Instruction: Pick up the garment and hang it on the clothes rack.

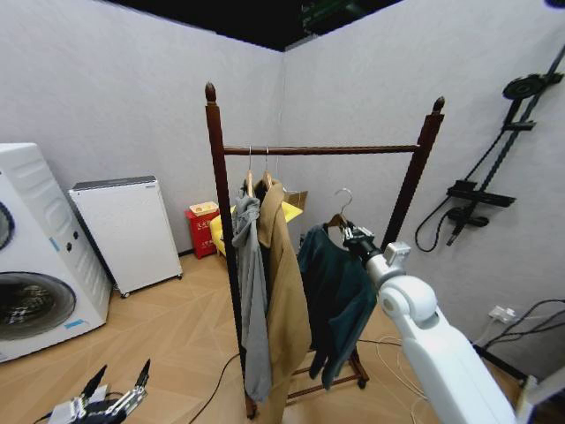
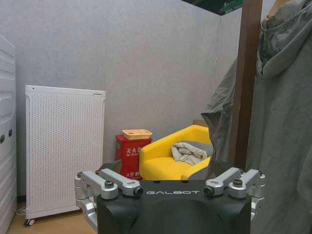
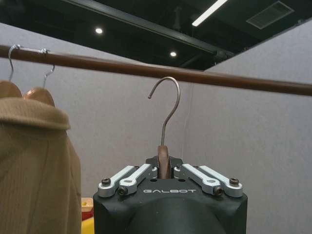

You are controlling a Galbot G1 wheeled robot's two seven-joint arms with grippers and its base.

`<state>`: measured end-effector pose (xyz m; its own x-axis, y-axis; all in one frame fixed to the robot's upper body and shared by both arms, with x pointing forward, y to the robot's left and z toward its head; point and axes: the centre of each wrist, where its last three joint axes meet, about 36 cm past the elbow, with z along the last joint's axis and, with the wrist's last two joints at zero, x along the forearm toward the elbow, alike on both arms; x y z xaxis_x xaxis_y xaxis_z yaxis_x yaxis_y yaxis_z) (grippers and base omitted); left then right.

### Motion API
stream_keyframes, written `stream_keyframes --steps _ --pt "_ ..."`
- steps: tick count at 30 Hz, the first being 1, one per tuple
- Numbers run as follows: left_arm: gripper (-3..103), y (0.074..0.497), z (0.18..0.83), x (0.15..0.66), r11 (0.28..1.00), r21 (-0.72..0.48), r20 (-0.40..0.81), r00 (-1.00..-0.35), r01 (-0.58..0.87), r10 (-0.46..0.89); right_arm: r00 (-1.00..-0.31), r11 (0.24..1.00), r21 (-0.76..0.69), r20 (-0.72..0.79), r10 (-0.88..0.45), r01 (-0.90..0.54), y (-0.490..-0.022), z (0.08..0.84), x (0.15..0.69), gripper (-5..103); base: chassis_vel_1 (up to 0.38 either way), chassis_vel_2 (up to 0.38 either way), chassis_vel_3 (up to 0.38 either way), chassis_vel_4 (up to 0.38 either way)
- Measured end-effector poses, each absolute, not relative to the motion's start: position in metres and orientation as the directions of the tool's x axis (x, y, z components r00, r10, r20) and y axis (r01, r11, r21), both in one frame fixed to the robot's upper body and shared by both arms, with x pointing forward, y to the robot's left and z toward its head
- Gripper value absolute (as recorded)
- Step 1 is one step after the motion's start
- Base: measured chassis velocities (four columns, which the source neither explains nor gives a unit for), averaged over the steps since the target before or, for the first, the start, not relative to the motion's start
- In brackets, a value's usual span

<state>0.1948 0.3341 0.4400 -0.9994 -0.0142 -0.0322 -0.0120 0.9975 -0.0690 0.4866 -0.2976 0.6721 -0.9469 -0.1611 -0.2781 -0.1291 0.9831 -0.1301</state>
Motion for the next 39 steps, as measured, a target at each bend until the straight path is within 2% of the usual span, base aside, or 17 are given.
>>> stream_keyframes --steps 9,19,39 --pt "100 0.334 0.44 0.195 0.998 -0.069 -0.032 -0.999 -0.012 -0.014 -0.914 0.972 -0.131 -0.335 -0.227 -0.193 -0.259 0.746 0.531 9 0.0 0.0 0.0 0.0" --pt "100 0.334 0.44 0.195 0.998 -0.069 -0.032 -0.999 -0.012 -0.014 -0.937 0.964 -0.047 -0.23 -0.264 -0.261 -0.209 0.763 0.587 9 0.0 0.0 0.0 0.0" --pt "100 0.334 0.44 0.195 0.998 -0.069 -0.032 -0.999 -0.012 -0.014 -0.958 0.973 -0.038 -0.169 -0.233 -0.23 -0.201 0.757 0.597 9 0.0 0.0 0.0 0.0"
